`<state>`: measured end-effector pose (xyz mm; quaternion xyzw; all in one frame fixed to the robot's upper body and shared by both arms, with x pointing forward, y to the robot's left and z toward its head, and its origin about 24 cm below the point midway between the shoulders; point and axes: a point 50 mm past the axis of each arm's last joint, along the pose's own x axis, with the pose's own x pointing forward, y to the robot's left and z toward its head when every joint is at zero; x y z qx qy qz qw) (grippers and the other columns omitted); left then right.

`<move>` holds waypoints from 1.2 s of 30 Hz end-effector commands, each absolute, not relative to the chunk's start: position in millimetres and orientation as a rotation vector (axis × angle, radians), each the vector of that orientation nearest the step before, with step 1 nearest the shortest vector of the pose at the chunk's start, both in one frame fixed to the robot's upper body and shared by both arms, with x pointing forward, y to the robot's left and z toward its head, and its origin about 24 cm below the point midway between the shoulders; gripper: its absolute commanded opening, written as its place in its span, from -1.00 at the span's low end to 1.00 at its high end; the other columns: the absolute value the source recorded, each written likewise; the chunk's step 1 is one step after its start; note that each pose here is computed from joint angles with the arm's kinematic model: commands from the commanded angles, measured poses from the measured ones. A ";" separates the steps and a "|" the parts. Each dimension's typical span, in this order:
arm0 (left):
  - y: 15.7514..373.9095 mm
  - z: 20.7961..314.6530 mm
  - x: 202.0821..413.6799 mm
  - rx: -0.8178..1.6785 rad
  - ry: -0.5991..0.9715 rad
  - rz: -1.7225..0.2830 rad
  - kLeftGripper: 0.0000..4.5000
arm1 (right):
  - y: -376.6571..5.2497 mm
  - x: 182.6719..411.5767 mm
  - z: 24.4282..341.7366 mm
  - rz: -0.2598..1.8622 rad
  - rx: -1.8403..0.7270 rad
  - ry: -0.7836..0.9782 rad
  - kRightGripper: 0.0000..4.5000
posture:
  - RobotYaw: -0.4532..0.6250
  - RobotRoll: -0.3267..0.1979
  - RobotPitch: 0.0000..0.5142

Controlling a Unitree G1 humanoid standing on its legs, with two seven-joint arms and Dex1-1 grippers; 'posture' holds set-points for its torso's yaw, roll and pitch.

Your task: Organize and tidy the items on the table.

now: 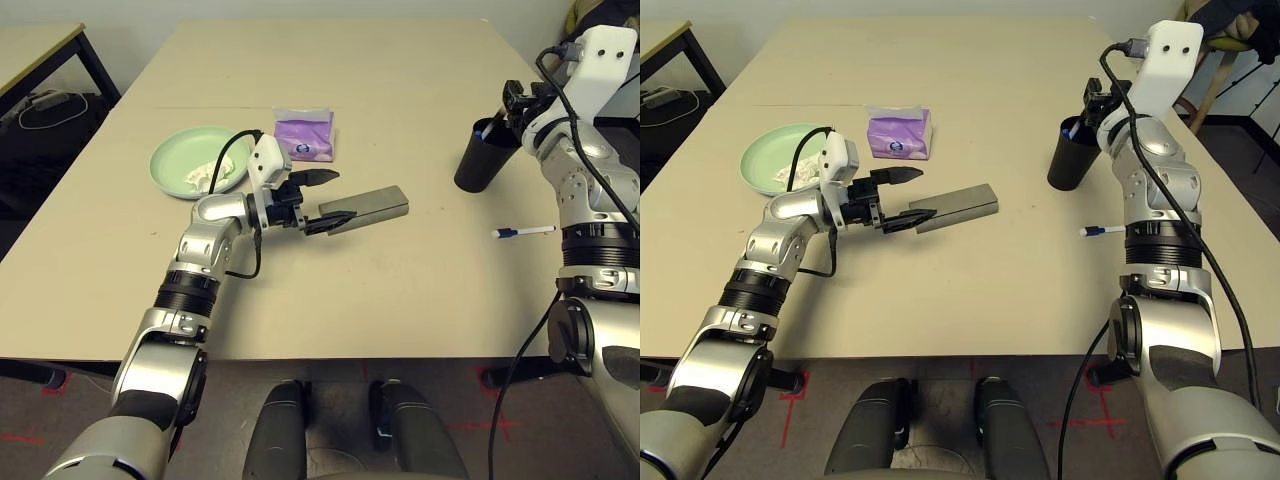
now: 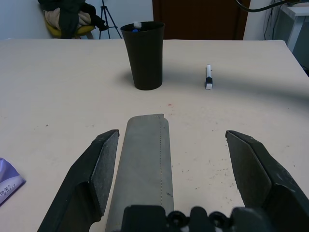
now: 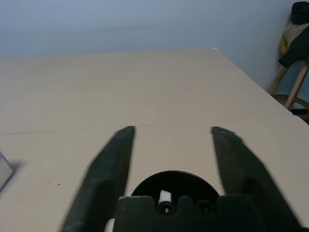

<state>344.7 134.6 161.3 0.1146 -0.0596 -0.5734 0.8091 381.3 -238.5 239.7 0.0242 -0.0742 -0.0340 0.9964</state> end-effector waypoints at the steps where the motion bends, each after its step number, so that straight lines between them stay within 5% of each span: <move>1: 136.3 160.7 344.2 0.248 -0.119 -1.226 1.00 | -242.6 379.2 238.4 -0.085 0.045 -0.143 0.99 | 0.07 0.25 -0.64; 7: 136.7 160.7 344.2 0.249 -0.120 -1.224 1.00 | -233.4 379.3 240.1 0.045 0.038 -0.169 0.99 | 0.08 0.25 -0.64; 17: 136.6 158.6 342.0 0.266 -0.124 -1.227 1.00 | -229.6 357.8 215.2 0.806 -0.321 -0.070 0.99 | 0.09 0.25 -0.57; 26: 133.0 158.7 337.4 0.260 -0.140 -1.274 1.00 | -254.3 348.4 184.7 1.043 -0.708 0.254 0.99 | 0.08 0.25 -0.49; 36: 129.7 157.4 325.3 0.232 -0.150 -1.371 1.00 | -290.2 348.4 175.3 1.051 -1.119 0.613 0.99 | 0.12 0.25 -0.46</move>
